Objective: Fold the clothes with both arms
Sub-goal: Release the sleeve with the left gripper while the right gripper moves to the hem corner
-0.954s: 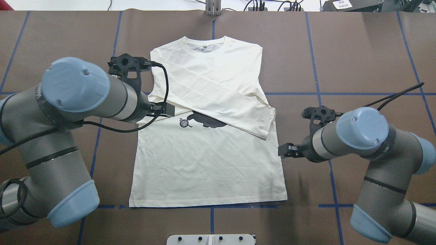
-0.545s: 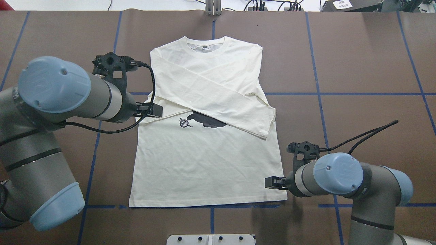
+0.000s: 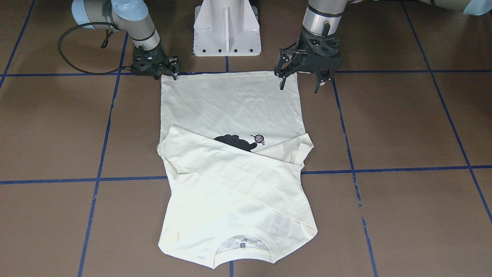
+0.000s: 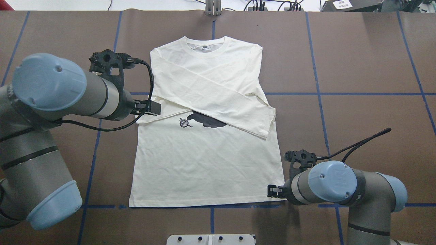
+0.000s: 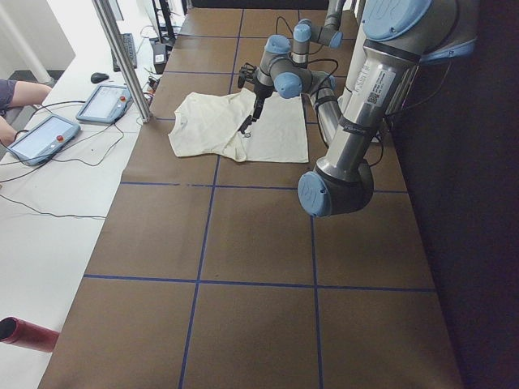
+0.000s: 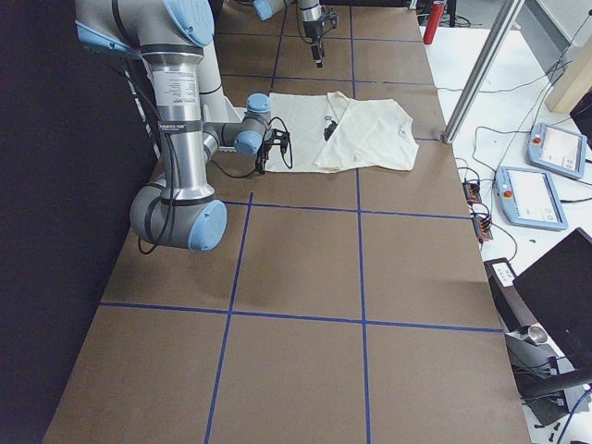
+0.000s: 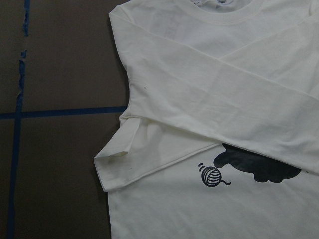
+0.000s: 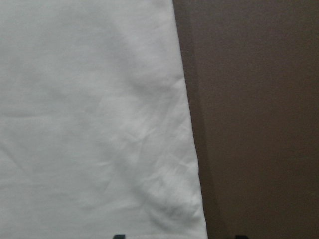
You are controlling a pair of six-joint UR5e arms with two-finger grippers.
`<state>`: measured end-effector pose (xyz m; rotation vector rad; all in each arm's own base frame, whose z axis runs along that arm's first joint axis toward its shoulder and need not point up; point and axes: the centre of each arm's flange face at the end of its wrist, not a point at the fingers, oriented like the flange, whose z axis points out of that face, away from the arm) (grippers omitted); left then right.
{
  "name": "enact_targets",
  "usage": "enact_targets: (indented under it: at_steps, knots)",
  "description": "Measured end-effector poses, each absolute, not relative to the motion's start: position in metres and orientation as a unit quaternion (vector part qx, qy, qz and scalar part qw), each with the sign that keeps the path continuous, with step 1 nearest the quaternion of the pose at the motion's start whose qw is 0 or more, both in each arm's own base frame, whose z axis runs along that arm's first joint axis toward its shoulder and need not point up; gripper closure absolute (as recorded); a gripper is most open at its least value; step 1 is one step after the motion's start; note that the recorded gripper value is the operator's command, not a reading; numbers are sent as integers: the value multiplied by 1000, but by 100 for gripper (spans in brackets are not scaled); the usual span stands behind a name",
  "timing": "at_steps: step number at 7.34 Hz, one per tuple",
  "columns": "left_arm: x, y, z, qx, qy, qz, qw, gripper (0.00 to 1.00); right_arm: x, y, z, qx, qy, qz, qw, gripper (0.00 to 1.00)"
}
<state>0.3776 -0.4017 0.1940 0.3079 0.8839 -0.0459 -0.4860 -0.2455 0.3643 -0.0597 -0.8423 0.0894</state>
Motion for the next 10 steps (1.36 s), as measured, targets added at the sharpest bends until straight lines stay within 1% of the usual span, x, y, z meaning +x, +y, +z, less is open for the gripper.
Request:
enact_targets:
  at_steps: [1,3,4,8,10]
  knots:
    - [377,-402,194,149,426,-22,892,0,-487,-247,367,-29,-406,44,913,53]
    - [377,-402,194,148,426,-22,892,0,-487,-251,370,-27,-402,47,914,96]
    - [377,-402,195,148,425,-22,892,0,-487,-252,372,-27,-401,47,914,100]
    - [379,-403,199,146,422,-24,894,0,-486,-253,364,-25,-408,49,911,100]
    - [378,-398,216,114,422,-39,899,0,-476,-258,353,-20,-421,54,905,100]
